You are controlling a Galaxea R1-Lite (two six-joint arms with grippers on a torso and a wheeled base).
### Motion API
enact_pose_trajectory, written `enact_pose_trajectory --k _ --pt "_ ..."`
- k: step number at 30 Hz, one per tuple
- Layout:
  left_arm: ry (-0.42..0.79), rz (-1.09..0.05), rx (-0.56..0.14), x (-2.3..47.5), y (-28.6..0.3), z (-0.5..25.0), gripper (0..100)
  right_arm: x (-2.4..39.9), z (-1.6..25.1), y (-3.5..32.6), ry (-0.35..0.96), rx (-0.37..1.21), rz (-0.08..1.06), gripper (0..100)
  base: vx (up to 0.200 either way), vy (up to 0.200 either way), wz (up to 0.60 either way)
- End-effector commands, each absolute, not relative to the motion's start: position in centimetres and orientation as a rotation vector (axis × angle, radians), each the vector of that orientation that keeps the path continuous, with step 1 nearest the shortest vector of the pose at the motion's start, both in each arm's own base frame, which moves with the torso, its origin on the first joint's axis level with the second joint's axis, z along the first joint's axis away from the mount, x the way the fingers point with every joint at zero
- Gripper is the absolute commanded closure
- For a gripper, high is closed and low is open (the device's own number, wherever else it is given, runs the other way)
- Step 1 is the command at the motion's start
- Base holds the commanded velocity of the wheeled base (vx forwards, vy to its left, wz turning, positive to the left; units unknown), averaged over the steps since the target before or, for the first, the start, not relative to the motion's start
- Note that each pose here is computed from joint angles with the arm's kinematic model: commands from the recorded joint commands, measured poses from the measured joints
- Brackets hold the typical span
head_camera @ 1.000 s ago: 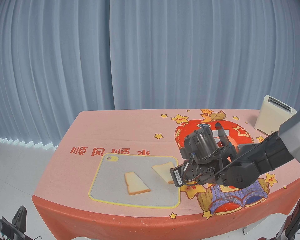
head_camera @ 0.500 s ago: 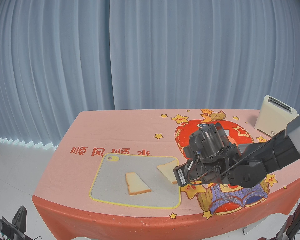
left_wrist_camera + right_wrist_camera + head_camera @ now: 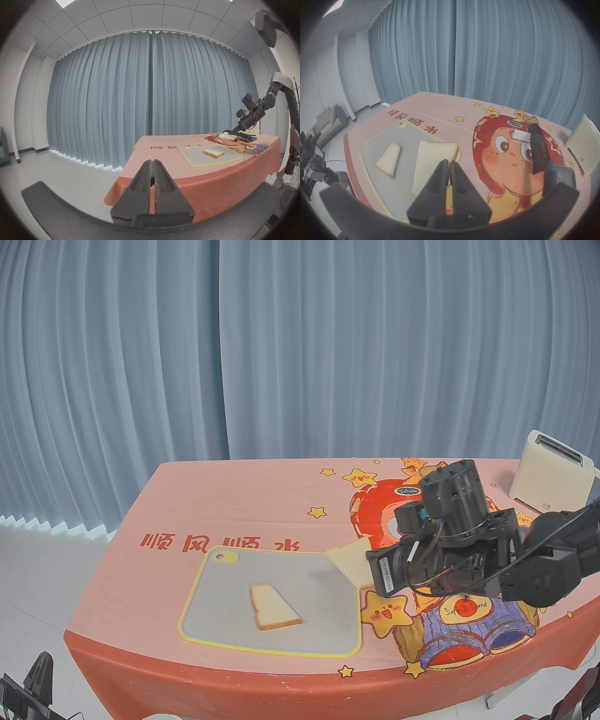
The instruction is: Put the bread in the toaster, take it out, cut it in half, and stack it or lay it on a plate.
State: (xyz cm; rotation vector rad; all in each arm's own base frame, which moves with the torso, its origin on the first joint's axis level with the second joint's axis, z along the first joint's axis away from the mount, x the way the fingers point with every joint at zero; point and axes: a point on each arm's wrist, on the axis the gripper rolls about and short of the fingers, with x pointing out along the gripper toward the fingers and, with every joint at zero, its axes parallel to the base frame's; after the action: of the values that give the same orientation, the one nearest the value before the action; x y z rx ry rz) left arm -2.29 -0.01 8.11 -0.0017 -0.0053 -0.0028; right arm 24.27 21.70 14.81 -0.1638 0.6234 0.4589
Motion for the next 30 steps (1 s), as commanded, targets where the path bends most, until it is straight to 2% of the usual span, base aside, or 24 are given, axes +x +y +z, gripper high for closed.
enact_pose_trajectory --k 1,18,30 --pt "0.000 -0.002 -0.002 -2.2 0.0 7.6 100 22.9 16.6 19.5 0.582 -0.134 0.442 100 0.000 0.000 0.00" --pt "-0.002 -0.003 -0.003 -2.3 0.0 7.6 100 16.6 18.5 12.7 0.503 -0.071 0.423 100 0.000 0.000 0.00" --pt "0.000 0.002 -0.009 -2.3 0.0 7.6 100 13.3 17.2 10.0 0.511 -0.074 0.434 100 0.000 0.000 0.00"
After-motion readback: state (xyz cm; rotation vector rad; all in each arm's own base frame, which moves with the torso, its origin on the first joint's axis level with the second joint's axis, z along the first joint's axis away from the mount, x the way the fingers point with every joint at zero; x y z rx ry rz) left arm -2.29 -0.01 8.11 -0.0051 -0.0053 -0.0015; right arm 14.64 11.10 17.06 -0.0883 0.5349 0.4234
